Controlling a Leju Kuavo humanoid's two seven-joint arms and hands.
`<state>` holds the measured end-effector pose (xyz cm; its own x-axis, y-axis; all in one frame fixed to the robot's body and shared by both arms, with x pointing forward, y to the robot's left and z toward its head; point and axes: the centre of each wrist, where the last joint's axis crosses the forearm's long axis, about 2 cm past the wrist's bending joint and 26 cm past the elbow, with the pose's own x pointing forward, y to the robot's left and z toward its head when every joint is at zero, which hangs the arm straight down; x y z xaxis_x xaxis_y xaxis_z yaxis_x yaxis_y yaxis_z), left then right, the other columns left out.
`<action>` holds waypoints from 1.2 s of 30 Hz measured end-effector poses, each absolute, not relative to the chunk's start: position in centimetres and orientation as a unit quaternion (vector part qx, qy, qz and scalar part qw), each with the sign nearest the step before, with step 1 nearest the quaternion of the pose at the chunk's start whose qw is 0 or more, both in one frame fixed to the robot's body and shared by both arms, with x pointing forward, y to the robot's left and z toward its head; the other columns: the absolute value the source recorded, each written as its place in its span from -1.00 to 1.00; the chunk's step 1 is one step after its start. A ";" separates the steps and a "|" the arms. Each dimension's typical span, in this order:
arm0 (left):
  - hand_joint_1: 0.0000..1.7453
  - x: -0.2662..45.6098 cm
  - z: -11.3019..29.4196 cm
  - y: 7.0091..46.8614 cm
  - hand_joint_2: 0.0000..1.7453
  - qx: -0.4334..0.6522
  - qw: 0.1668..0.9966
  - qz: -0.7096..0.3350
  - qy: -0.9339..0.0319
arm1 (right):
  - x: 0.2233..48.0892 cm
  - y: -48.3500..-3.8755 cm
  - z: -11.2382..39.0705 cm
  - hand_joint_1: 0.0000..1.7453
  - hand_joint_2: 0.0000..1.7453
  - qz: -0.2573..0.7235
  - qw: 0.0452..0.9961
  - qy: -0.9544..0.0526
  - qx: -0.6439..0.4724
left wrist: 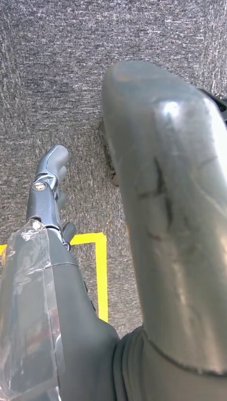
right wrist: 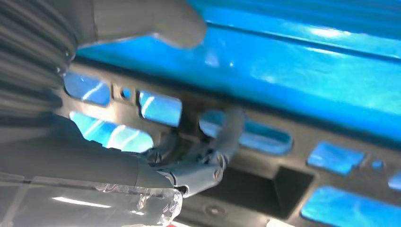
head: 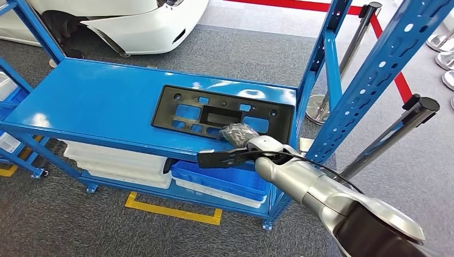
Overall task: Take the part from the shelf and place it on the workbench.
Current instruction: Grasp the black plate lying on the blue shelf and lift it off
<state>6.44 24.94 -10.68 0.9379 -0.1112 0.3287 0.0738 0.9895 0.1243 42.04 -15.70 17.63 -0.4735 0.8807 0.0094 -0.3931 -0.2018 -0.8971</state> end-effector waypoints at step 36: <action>-1.00 6.4 -10.7 24.9 -1.00 0.055 0.983 -0.042 -0.169 | 42.2 -15.2 18.4 -1.00 1.00 0.703 0.434 -0.505 -0.249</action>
<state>6.42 24.95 -10.68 0.9397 -0.1004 0.3270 0.0634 0.9905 0.1221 42.16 -15.16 18.35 -0.4994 0.8618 0.0893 -0.3595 -0.1124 -0.9263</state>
